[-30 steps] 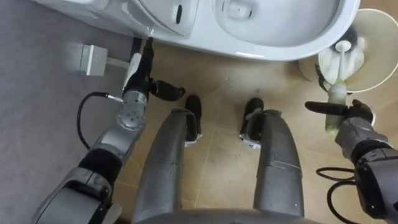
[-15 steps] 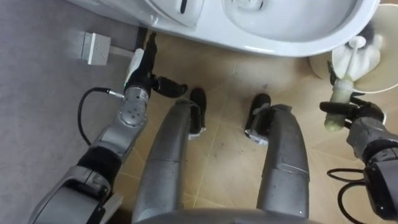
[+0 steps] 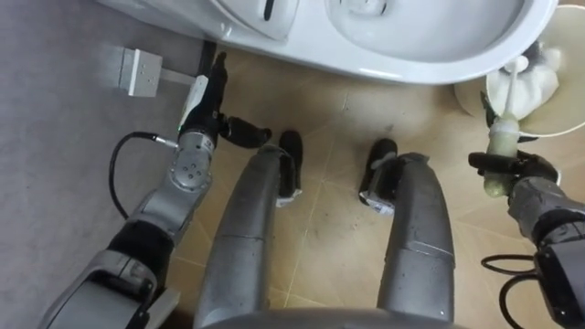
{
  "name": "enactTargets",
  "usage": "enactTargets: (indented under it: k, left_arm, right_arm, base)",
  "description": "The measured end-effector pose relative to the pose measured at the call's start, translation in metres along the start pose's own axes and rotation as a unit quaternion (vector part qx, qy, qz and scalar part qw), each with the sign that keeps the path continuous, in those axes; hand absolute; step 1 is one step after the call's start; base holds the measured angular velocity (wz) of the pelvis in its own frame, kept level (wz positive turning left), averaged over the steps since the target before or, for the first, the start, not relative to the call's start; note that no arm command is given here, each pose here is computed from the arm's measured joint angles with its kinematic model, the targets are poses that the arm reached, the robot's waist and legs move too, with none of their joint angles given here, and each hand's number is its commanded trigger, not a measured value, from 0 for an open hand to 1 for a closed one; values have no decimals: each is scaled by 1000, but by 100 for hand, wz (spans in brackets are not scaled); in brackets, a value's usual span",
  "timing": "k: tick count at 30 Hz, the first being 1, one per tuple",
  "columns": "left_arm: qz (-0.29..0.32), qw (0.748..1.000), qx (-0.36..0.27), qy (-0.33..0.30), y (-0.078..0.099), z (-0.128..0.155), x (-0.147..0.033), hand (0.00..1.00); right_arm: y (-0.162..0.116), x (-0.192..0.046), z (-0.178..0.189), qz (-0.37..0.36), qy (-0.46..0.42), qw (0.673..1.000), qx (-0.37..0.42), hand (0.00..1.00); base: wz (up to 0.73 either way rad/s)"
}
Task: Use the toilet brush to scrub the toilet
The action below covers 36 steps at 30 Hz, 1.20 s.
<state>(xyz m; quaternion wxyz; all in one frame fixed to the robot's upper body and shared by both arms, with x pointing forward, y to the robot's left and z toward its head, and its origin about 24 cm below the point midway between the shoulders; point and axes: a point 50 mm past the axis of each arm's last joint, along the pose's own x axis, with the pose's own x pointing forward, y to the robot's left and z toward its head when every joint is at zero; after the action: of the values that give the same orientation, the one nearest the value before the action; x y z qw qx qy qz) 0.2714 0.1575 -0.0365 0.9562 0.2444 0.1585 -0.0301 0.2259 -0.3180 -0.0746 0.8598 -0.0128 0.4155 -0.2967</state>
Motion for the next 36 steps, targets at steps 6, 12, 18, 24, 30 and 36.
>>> enactTargets:
  k: [6,12,18,24,30,36]
  left_arm:
    - [-8,999,2,31,-6,-20,-10,0]
    - [-13,998,4,69,-5,-43,-23,0]
    - [-3,994,-8,111,4,-68,-38,0]
    - [1,990,25,141,8,-94,-65,0]
    - [2,982,15,187,6,-119,-102,0]
    - [18,980,28,195,11,-124,-129,0]
  right_arm:
    - [4,-2,-33,24,43,999,14,100]
    - [-6,-6,-69,22,93,995,35,100]
    - [-7,-12,-97,28,132,987,82,100]
    - [-20,-21,-131,26,171,980,100,100]
    - [-23,-40,-178,34,223,970,92,100]
    - [-28,-50,-197,49,238,969,40,100]
  base:
    - [-4]
    - [-1]
    - [6]
    - [5]
    - [4]
    - [-1]
